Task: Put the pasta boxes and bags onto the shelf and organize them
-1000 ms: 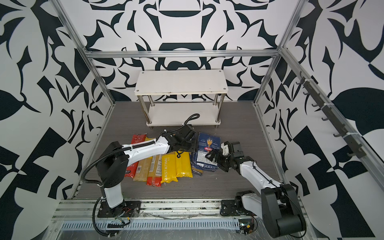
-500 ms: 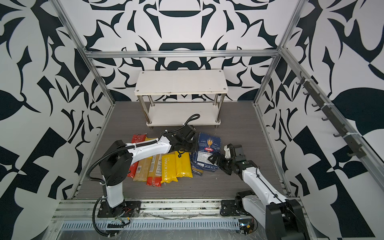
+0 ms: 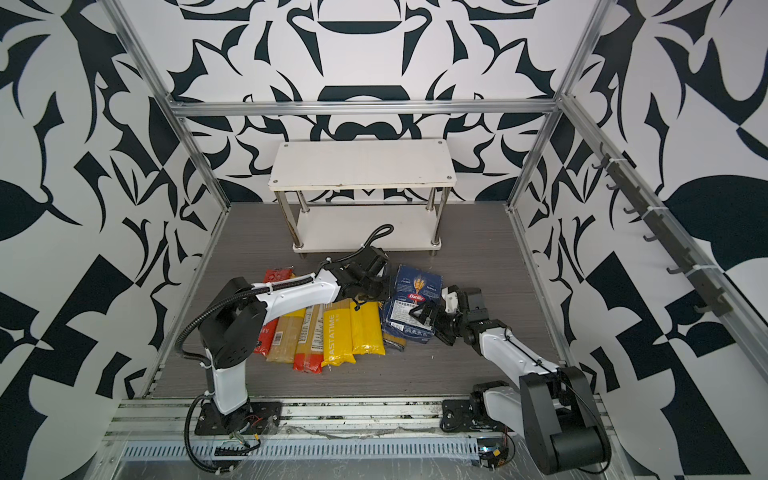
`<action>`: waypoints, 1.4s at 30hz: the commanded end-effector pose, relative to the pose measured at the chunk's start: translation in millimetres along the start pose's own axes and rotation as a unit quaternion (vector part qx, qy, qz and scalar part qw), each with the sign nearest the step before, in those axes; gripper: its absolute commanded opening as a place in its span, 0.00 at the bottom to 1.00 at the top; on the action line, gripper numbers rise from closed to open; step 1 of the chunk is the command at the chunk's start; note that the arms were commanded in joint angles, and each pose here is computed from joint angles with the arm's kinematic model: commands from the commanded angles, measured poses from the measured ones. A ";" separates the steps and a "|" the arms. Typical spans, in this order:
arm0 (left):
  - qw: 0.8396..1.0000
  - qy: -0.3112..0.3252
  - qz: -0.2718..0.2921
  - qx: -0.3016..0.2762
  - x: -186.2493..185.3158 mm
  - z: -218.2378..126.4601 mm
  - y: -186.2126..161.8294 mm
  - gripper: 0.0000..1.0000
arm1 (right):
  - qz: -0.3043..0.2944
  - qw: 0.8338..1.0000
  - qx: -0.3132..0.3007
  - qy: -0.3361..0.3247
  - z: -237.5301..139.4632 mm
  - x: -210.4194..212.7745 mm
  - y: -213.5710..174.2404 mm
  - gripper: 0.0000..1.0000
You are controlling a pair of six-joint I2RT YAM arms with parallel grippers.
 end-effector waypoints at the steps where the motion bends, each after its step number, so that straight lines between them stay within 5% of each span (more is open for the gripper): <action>1: 0.992 0.106 -0.031 0.063 70.7 29.2 -38.9 0.19 | 0.039 0.996 0.044 -0.071 6.8 -42.4 -32.8 0.99; 15: 0.990 0.101 -0.046 0.085 75.2 42.0 -49.6 0.18 | -0.020 0.999 -0.010 0.030 -4.1 1.4 -15.4 0.99; 32: 0.989 0.080 -0.068 0.106 76.6 50.7 -63.9 0.17 | 0.000 0.998 0.000 0.055 13.2 6.7 -2.0 0.99; 42: 0.986 0.044 -0.094 0.129 72.3 59.7 -79.6 0.16 | -0.047 0.992 -0.054 0.104 -11.9 51.1 20.8 0.98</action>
Point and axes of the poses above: each gripper's point midway between its finger pads, its own z axis out along the fingers, its own x axis along the line the jaws close on, y = z × x, the point moved 1 cm from there along -z, back along the fingers, and after that the axes turned 2 degrees about -z, right-handed, at the moved point
